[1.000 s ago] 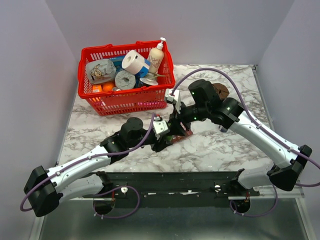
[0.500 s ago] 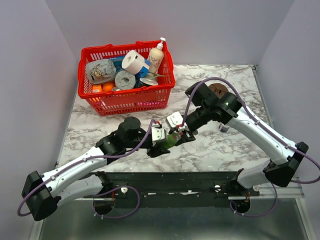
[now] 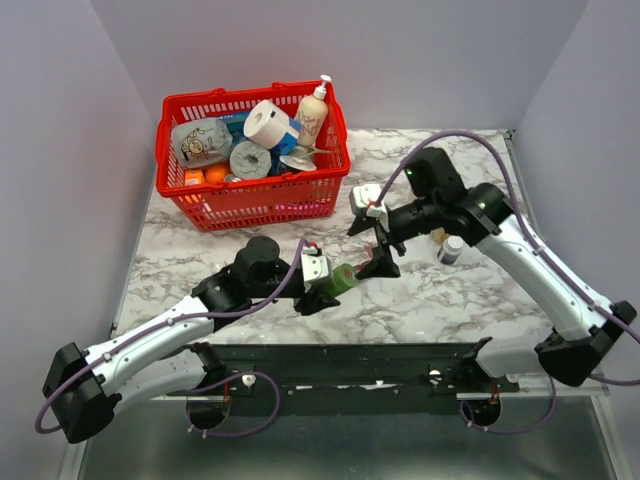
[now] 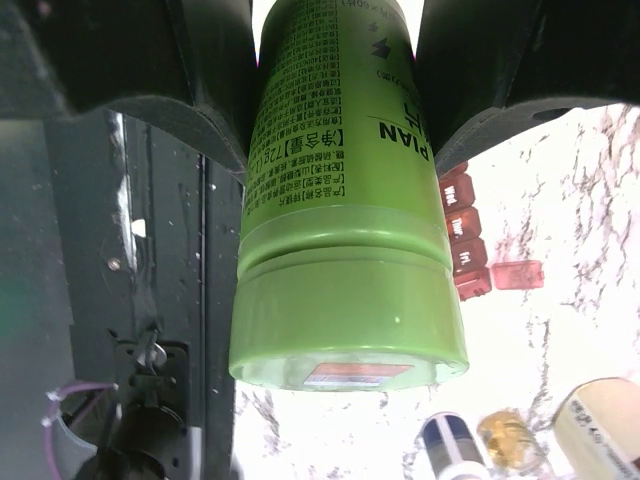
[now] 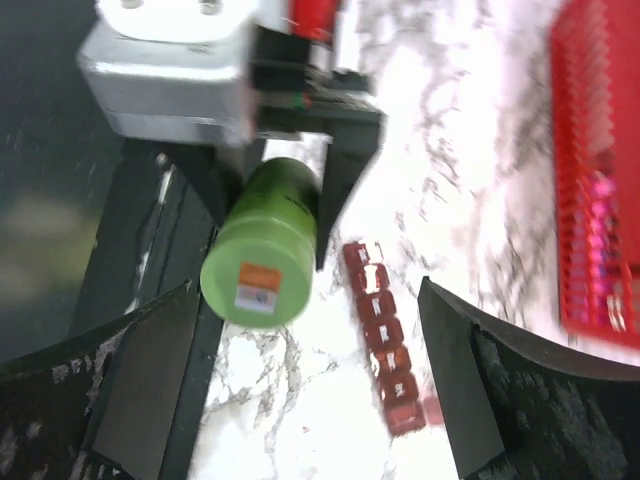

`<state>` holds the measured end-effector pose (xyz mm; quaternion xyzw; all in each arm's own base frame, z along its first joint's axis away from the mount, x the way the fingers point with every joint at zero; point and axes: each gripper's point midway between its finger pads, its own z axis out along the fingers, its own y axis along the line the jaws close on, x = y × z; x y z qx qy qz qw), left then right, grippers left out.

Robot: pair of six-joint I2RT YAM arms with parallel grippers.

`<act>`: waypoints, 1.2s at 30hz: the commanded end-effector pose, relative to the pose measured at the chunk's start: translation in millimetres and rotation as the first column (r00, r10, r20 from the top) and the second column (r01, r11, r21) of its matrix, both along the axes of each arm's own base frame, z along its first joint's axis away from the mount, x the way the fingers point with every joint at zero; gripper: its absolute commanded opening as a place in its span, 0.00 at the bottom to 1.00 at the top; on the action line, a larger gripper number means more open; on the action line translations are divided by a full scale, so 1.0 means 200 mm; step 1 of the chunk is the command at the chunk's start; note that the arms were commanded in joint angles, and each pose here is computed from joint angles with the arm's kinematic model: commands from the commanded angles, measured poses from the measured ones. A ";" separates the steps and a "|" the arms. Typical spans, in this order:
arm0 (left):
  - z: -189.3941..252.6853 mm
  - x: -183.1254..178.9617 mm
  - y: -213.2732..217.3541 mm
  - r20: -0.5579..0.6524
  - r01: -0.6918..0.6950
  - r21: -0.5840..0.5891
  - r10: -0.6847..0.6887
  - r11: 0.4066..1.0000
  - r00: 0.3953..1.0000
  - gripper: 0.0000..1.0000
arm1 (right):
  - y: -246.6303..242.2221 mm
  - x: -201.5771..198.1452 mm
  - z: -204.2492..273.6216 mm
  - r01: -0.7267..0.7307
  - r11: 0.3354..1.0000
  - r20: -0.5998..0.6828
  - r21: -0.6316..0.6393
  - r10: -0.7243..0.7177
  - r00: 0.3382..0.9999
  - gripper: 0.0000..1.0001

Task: Sort the pills into containers

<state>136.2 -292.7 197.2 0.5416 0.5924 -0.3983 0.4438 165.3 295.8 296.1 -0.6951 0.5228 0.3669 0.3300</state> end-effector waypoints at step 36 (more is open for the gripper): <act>0.14 0.17 -0.03 0.055 -0.155 -0.088 0.160 0.984 0.986 0.00 | 0.06 -0.04 -0.04 0.085 0.995 -0.277 -0.050 -0.096 0.956 0.20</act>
